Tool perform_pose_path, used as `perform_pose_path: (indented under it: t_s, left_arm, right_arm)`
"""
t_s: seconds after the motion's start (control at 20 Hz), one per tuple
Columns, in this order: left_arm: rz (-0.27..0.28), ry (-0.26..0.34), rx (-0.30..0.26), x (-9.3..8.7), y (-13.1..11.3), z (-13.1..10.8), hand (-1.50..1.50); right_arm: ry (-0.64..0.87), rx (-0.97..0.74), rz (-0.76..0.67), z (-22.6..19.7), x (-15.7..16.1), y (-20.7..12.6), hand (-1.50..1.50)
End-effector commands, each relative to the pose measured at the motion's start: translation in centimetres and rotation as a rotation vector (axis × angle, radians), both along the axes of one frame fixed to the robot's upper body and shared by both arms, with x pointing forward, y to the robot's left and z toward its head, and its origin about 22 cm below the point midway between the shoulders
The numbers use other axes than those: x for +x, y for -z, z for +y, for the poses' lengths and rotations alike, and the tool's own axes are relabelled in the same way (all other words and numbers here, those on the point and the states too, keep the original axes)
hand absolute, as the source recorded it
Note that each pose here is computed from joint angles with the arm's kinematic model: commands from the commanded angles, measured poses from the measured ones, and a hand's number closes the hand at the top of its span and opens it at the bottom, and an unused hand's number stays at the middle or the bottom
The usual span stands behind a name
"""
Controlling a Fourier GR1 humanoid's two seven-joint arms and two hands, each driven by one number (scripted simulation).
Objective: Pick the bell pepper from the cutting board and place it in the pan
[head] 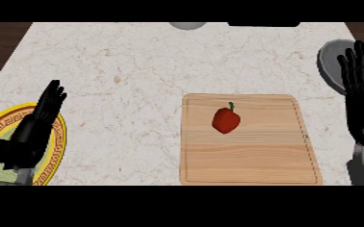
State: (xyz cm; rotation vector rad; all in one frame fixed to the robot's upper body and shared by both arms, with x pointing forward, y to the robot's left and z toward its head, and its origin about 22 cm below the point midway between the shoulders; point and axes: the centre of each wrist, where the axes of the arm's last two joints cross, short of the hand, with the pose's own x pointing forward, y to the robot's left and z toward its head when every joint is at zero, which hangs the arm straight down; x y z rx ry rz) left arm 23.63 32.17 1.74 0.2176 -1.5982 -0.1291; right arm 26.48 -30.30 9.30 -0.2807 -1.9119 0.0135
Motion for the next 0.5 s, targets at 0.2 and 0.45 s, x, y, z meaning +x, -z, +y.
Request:
perform_pose_path:
  t_s: [0.2,0.45]
  left_arm:
    - [-0.073,-0.024,-0.023,4.2,-3.2,-2.8,0.0]
    - [-0.02,-0.073,-0.062,4.8,-2.8,-3.0,0.0]
  right_arm:
    - [-0.283,0.005,0.312,5.7,1.0,6.7,1.5]
    - [0.104,-0.238,0.183,6.6,-2.6,8.0,-1.5]
